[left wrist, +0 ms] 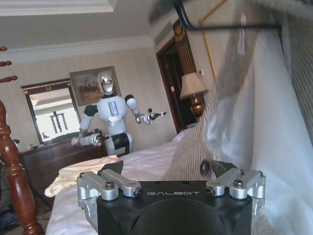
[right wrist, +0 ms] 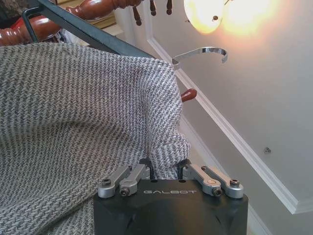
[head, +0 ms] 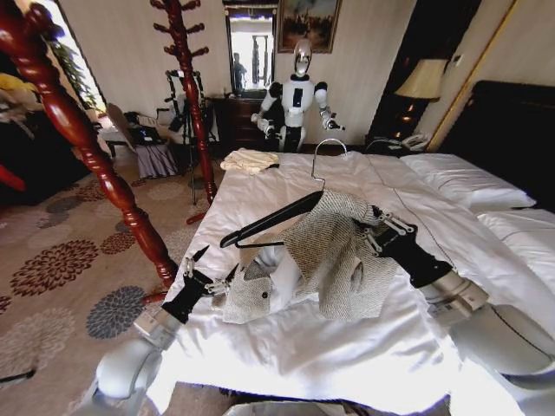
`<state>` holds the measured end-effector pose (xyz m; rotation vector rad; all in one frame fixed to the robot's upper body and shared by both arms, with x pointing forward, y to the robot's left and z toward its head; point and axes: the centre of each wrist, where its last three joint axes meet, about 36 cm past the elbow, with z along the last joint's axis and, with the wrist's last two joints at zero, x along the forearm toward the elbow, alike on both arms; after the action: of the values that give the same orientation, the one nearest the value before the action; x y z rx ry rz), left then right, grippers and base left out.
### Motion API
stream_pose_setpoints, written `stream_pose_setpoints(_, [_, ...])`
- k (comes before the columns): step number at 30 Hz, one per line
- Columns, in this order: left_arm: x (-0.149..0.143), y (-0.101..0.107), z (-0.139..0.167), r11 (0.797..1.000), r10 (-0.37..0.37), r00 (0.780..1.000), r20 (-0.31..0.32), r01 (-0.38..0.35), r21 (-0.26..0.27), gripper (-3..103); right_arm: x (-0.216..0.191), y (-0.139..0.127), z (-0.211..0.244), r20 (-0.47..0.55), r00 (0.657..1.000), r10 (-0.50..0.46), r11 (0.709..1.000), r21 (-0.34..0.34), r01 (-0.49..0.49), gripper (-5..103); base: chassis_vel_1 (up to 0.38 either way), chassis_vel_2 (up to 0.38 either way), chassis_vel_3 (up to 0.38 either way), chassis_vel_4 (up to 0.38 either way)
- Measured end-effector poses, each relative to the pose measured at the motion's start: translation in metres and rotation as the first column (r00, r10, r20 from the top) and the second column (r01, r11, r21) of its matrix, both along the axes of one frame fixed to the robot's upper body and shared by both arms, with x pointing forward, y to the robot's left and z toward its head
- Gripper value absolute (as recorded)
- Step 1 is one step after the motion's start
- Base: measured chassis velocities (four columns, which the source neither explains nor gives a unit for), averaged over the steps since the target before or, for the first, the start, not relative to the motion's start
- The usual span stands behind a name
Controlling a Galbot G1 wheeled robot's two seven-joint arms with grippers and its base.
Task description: Pick up the clothes from the bed and hang them on the clothes hanger.
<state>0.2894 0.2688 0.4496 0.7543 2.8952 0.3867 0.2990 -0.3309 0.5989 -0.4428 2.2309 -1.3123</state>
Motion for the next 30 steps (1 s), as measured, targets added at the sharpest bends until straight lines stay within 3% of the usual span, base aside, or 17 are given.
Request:
stream_pose_setpoints(3, [0.0, -0.012, -0.021, 0.999, 0.024, 0.999, -0.022, -0.024, 0.022, 100, -0.001, 0.003, 0.002, -0.002, 1.0, 0.006, 1.0, 0.01, -0.006, 24, 0.0, 0.0, 0.0, 0.0])
stream_pose_setpoints(7, [0.002, -0.037, -0.042, 1.0, 0.026, 0.998, -0.05, -0.027, -0.009, 100, -0.005, 0.007, 0.004, -0.001, 1.0, 0.02, 1.0, 0.018, -0.02, 24, 0.0, 0.0, 0.0, 0.0])
stream_pose_setpoints(14, [0.006, -0.054, -0.054, 0.998, 0.033, 0.998, -0.05, -0.035, -0.048, 100, -0.009, 0.011, 0.005, 0.003, 0.999, 0.035, 0.999, 0.022, -0.035, 24, 0.0, 0.0, 0.0, 0.0])
stream_pose_setpoints(17, [0.001, -0.054, -0.049, 0.998, -0.011, 0.999, -0.037, 0.009, -0.058, 100, -0.007, 0.009, 0.005, 0.003, 0.999, 0.033, 0.999, 0.02, -0.033, 24, 0.0, 0.0, 0.0, 0.0])
stream_pose_setpoints(20, [-0.005, -0.048, -0.046, 0.999, -0.009, 1.0, -0.022, 0.008, -0.044, 100, -0.006, 0.009, 0.005, 0.001, 1.0, 0.03, 0.999, 0.023, -0.03, 24, 0.0, 0.0, 0.0, 0.0])
stream_pose_setpoints(24, [-0.015, -0.041, -0.047, 1.0, -0.018, 1.0, -0.009, 0.018, 0.013, 100, -0.006, 0.008, 0.004, 0.001, 1.0, 0.026, 0.999, 0.031, -0.026, 24, 0.0, 0.0, 0.0, 0.0])
stream_pose_setpoints(30, [-0.009, -0.053, -0.063, 0.998, -0.015, 1.0, -0.013, 0.016, 0.067, 100, -0.006, 0.008, 0.004, -0.004, 1.0, 0.026, 0.999, 0.038, -0.026, 24, 0.0, 0.0, 0.0, 0.0])
